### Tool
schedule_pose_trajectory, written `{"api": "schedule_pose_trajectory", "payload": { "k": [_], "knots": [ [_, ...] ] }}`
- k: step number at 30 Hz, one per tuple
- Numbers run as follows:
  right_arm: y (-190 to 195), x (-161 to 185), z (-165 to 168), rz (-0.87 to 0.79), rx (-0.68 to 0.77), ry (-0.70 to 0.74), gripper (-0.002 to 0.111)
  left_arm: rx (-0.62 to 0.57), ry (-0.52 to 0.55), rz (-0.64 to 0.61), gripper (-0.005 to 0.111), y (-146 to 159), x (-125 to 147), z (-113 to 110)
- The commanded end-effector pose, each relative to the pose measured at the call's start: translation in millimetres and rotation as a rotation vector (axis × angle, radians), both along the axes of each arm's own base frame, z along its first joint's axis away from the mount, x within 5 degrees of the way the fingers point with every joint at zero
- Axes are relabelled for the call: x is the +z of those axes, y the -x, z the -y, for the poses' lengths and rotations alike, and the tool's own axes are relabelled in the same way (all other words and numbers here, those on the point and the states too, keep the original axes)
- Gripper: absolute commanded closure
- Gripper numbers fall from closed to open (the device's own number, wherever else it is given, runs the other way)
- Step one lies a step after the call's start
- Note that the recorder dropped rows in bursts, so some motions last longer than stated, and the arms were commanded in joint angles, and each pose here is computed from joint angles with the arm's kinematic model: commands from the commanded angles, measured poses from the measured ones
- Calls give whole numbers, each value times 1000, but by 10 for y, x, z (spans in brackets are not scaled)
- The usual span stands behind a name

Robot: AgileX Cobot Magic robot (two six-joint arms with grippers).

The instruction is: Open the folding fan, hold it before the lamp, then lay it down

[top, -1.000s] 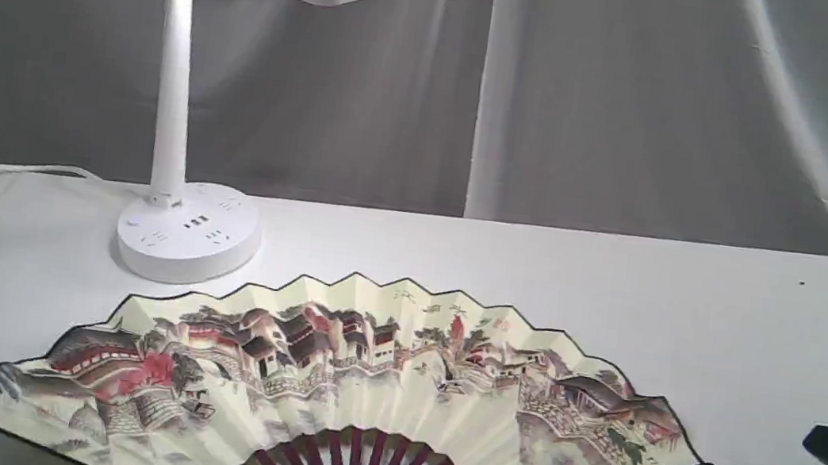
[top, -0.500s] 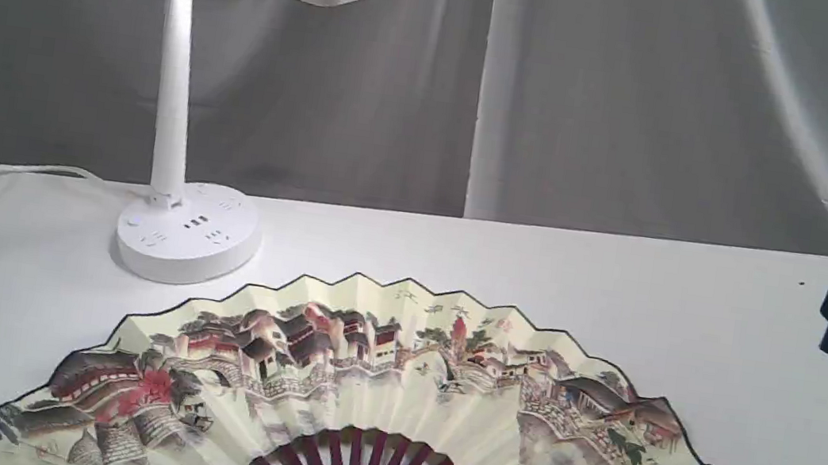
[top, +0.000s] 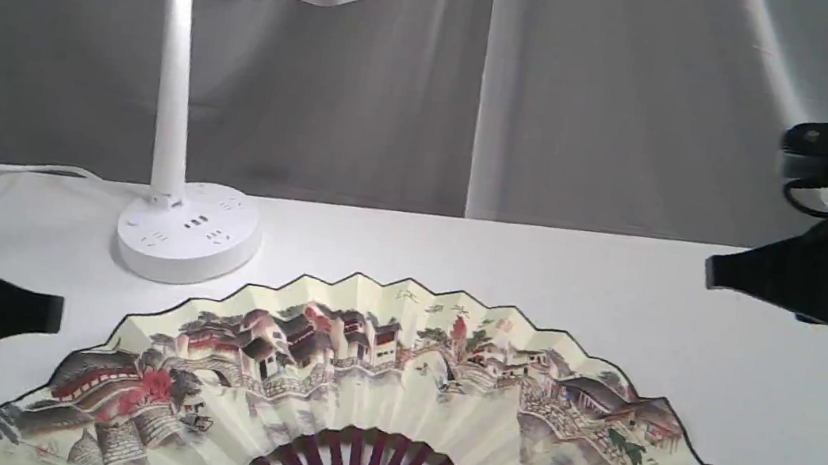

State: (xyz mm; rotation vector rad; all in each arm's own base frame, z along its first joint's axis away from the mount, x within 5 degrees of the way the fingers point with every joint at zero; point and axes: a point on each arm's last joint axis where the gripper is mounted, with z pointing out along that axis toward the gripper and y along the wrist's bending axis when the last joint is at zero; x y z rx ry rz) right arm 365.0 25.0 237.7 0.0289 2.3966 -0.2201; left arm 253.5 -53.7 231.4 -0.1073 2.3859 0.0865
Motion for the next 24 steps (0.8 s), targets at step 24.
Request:
{"api": "schedule_pose_trajectory", "payload": {
  "k": [24],
  "knots": [
    [1010, 330, -109, -640, -12, -89, 108, -138, -10, -336, 107, 318, 1202, 48]
  ]
}}
